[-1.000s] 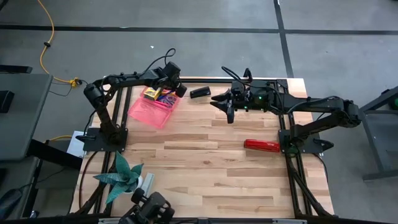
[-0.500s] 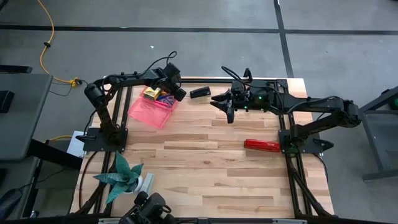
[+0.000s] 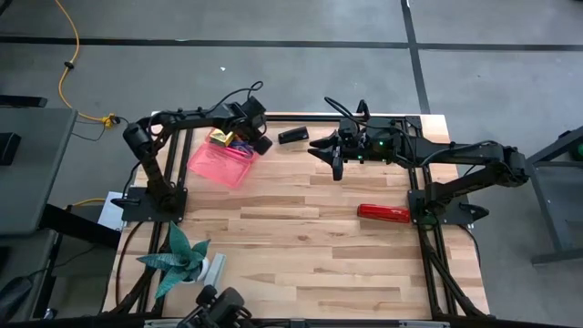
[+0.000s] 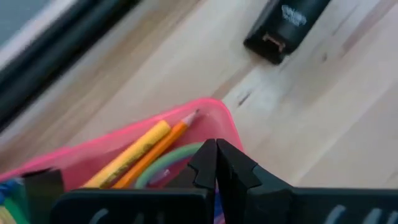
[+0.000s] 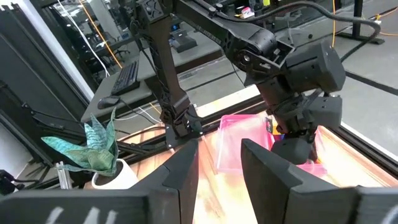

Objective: Pack school essentials
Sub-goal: Put the blue pen into the pink supply box, then return to Home Position

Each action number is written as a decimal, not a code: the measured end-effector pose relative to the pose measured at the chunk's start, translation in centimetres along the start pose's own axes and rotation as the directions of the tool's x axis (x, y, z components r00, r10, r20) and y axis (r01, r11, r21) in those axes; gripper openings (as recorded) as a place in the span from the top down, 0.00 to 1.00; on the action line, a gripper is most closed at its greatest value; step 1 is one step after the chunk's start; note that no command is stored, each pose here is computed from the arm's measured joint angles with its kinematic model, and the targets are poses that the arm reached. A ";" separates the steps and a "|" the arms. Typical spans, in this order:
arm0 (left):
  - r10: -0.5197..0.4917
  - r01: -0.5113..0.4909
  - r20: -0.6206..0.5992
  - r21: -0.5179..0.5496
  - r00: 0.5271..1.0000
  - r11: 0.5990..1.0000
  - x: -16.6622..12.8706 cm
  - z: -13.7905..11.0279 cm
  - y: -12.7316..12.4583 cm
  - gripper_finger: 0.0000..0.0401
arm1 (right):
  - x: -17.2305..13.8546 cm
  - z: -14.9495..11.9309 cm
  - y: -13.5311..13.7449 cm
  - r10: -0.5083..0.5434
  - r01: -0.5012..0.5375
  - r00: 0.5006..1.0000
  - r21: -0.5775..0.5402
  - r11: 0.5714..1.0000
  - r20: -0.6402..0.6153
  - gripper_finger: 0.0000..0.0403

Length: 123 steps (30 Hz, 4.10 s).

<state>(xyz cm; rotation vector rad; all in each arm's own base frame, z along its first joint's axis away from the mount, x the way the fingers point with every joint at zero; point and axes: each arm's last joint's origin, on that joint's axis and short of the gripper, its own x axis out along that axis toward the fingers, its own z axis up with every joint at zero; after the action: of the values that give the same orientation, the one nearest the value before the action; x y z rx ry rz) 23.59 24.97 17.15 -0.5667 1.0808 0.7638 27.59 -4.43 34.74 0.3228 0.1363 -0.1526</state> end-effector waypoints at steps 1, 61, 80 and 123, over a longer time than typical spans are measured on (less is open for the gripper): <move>-0.001 0.001 0.006 0.005 1.000 1.000 -0.1 0.0 -0.1 1.00 | 0.0 0.0 0.0 0.000 0.000 1.000 -0.001 1.000 0.000 0.72; -0.763 0.504 0.644 0.642 0.056 0.578 -17.2 -21.6 -5.8 1.00 | -5.4 2.2 1.0 0.050 -0.043 0.997 -0.108 0.993 0.058 0.99; -0.728 0.559 0.675 0.561 0.118 0.610 -11.4 -25.2 -4.0 1.00 | -6.0 0.8 0.8 0.078 -0.072 0.990 0.054 0.996 -0.117 1.00; -0.721 0.589 0.672 0.518 0.169 0.621 -10.9 -25.3 -4.0 1.00 | -16.0 -18.6 -3.6 0.168 -0.183 0.965 0.060 0.981 0.201 1.00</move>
<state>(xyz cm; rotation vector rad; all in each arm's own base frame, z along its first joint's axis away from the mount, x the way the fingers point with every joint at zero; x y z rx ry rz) 9.62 0.88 17.90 -0.3842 -0.1442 0.0676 9.32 0.29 18.70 0.3942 -0.0932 -0.0130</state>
